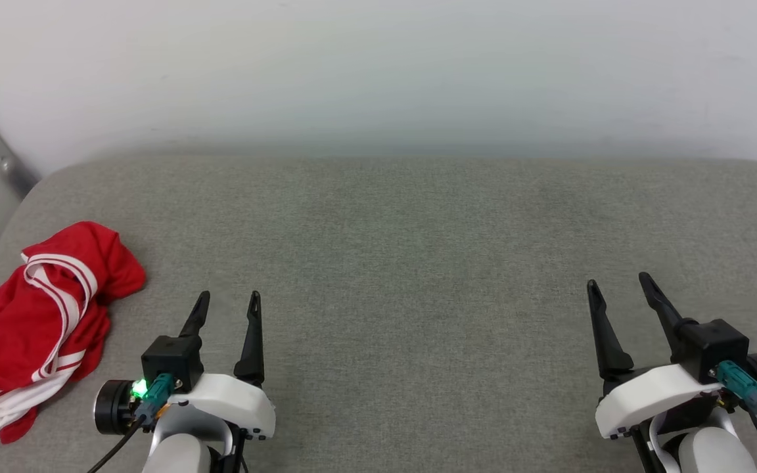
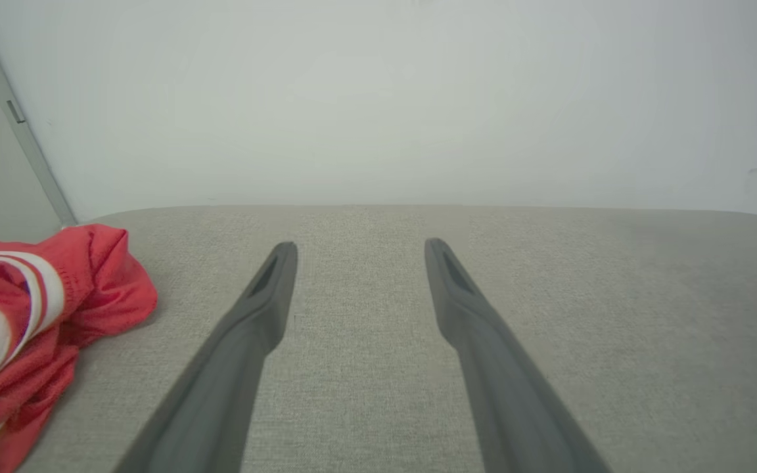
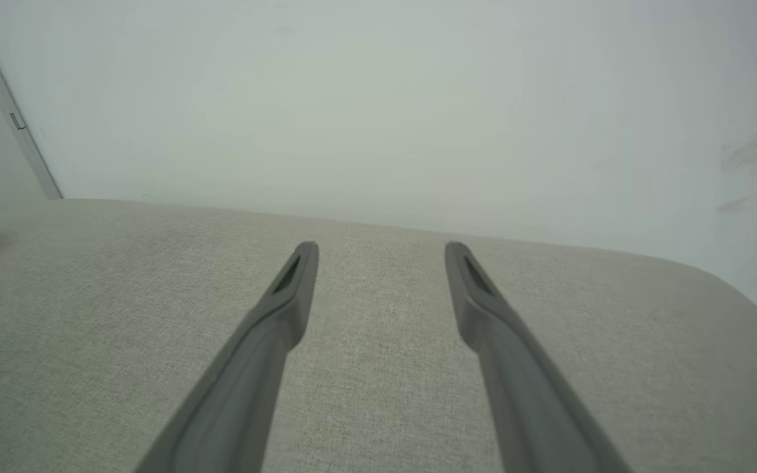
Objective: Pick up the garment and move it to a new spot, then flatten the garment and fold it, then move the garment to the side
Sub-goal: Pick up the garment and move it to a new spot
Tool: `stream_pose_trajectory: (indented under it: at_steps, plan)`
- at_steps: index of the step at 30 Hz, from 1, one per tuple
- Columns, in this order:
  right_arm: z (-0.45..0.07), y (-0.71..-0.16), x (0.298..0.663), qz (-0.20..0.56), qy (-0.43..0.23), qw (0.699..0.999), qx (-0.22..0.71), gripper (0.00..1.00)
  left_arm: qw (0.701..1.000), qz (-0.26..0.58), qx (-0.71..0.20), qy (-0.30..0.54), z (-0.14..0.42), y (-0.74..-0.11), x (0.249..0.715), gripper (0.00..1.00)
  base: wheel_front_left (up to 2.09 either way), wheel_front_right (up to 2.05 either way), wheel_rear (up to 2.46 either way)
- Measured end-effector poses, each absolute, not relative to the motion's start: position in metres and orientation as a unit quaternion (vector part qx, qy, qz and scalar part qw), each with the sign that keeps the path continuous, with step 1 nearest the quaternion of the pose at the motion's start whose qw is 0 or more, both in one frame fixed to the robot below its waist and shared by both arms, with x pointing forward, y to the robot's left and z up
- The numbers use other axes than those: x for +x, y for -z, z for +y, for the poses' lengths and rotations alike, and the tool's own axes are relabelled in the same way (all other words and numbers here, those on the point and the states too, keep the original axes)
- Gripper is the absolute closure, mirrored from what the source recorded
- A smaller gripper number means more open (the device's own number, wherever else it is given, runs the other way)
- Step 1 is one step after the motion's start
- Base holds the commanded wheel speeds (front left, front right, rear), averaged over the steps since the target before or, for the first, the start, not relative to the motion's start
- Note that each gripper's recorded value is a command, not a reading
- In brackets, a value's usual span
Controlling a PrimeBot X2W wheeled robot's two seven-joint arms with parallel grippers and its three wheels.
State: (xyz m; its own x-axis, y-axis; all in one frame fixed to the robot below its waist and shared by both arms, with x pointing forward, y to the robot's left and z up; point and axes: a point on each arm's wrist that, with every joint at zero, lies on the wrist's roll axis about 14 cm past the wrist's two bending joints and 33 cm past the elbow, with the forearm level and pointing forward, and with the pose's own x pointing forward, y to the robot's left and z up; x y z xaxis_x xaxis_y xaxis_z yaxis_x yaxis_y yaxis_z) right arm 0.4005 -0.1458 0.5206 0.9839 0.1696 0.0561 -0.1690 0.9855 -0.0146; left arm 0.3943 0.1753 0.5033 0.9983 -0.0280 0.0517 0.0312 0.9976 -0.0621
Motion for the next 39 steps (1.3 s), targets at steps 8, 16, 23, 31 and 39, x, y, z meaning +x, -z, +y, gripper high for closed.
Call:
stream_pose_trajectory:
  at_steps: [8,16,23,31,39]
  plan:
    - [-0.104,-0.527,0.410,-0.037,-0.142,0.989,-0.002,0.00,0.997,-0.035,-0.035,-0.053,0.221,-0.508,0.377,0.00,0.00,0.00,0.00]
    - [-0.043,-0.530,0.418,-0.036,-0.223,0.974,0.009,0.00,0.988,-0.043,-0.031,-0.144,0.283,-0.512,0.338,0.00,0.00,0.00,0.00]
    - [0.010,-0.530,0.419,-0.036,-0.292,0.956,0.016,0.00,0.976,-0.043,-0.024,-0.214,0.325,-0.512,0.300,0.00,0.00,0.00,0.00]
    - [0.053,-0.533,0.414,-0.037,-0.348,0.937,0.025,0.00,0.962,-0.049,-0.017,-0.269,0.353,-0.515,0.266,0.00,0.00,0.00,0.00]
    - [0.061,-0.530,0.416,-0.032,-0.357,0.933,0.027,0.00,0.960,-0.048,-0.012,-0.276,0.357,-0.517,0.265,0.00,0.00,0.00,0.00]
